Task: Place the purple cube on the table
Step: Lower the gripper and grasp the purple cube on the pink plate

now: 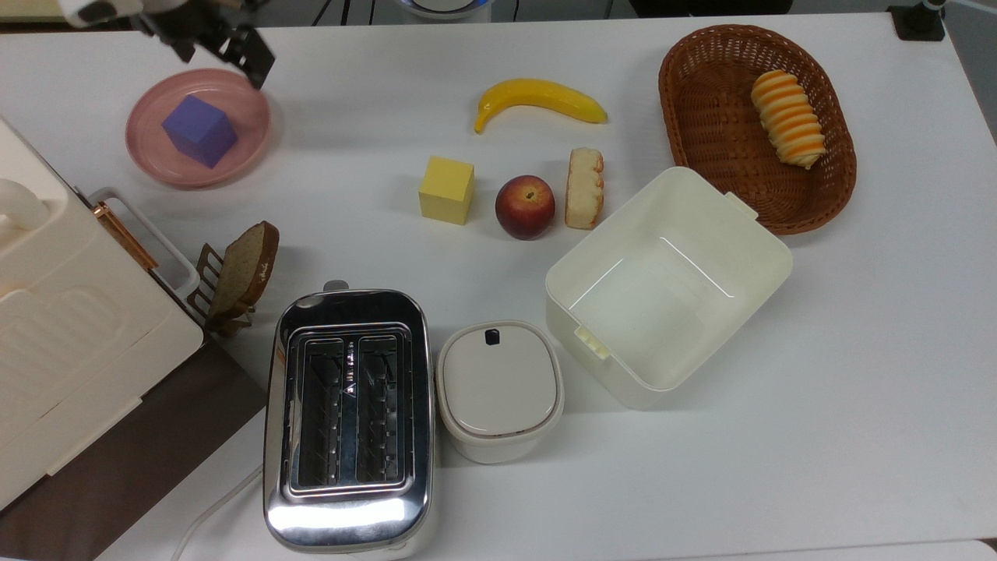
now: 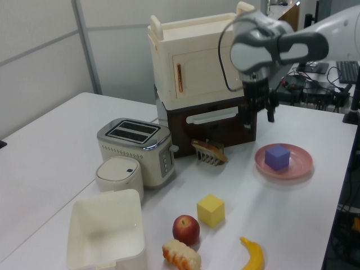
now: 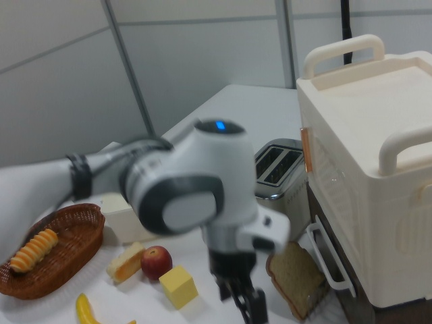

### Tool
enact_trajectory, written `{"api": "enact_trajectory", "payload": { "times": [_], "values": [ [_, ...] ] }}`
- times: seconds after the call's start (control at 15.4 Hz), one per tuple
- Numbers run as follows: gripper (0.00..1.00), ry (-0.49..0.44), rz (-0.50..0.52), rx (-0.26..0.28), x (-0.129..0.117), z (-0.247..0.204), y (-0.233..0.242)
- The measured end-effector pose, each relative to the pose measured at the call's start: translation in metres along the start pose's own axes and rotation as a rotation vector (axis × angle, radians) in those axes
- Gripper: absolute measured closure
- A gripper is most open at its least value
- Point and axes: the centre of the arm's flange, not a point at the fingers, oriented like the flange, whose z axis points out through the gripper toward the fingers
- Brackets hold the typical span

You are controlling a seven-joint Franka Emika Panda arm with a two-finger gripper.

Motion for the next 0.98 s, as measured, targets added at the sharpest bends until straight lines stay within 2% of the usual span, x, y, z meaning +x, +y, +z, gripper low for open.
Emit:
{"api": "enact_trajectory", "payload": {
  "times": [0.26,0.46,0.98],
  "values": [
    [0.00,0.039,0.062,-0.018,0.014,0.059,0.033],
    [0.00,0.051,0.098,-0.054,0.027,0.090,0.053],
    [0.00,0.017,0.116,-0.116,0.039,0.135,0.070]
  ]
}}
